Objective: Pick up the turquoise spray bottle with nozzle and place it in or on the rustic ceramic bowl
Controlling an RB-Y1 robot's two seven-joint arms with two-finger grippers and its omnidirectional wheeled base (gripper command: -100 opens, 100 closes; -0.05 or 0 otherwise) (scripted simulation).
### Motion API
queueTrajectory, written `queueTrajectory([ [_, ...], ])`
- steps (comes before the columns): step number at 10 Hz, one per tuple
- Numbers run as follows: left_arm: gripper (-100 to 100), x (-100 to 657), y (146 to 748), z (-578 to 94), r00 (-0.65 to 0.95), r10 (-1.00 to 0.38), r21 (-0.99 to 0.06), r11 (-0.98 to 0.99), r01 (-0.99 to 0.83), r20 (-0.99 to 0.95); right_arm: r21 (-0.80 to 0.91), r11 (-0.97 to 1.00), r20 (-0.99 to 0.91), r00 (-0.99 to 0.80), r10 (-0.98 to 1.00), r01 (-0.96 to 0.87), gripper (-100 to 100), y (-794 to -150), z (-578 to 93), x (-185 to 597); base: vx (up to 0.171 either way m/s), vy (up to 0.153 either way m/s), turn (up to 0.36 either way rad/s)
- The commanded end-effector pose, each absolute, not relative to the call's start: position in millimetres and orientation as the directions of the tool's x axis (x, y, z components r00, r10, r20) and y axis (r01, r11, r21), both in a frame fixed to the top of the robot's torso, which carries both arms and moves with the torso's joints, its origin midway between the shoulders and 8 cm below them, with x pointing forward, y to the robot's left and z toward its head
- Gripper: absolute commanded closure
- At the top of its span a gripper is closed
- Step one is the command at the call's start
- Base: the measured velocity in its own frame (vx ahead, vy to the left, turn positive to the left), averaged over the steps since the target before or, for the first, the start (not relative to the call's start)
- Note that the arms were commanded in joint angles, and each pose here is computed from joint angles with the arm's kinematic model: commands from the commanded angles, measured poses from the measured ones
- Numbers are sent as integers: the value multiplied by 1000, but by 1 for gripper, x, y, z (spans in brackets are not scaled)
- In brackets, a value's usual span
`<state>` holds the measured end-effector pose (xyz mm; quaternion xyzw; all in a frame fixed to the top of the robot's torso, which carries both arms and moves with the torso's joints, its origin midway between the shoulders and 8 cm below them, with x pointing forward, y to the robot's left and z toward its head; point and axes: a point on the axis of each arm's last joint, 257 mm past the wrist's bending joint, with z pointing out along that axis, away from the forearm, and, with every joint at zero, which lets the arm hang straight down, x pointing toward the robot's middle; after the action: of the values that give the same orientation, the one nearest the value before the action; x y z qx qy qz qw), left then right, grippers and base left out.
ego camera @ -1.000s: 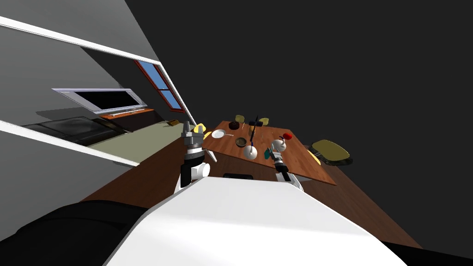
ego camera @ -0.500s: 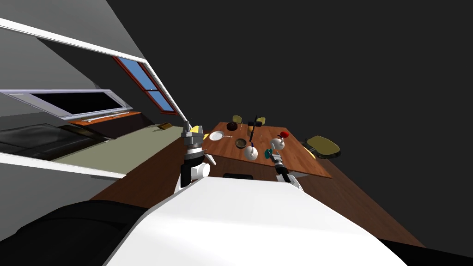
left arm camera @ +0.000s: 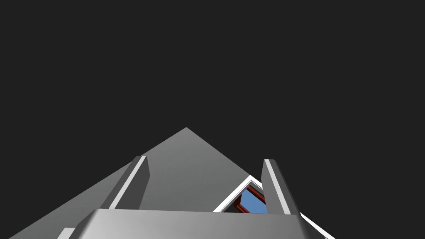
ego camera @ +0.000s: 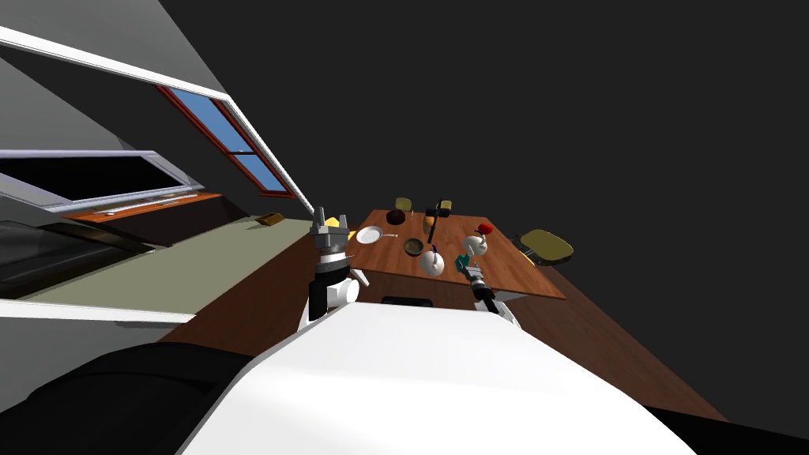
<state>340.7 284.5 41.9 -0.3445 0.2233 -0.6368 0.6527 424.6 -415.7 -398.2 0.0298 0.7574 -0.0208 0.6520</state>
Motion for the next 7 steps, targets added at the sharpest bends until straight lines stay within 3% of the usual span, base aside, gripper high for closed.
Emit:
queueTrajectory([
  [1, 0, 341, 284, 42, 89, -985, -734, -48, 677, 147, 7, 997, -989, -148, 18, 72, 0, -416, -398, 425, 3, 7, 3],
  [2, 0, 341, 284, 42, 89, -985, -734, -48, 677, 147, 8, 997, -989, -148, 18, 72, -100, -416, -398, 425, 0, 0, 0],
  [3, 0, 341, 284, 42, 89, -985, -734, -48, 677, 147, 8, 997, -989, -148, 18, 72, 100, -416, -398, 425, 0, 0, 0],
  [7, 0, 341, 284, 42, 89, -985, -734, -48, 677, 147, 7, 997, -989, -148, 18, 73, 100, -416, -398, 425, 0, 0, 0],
])
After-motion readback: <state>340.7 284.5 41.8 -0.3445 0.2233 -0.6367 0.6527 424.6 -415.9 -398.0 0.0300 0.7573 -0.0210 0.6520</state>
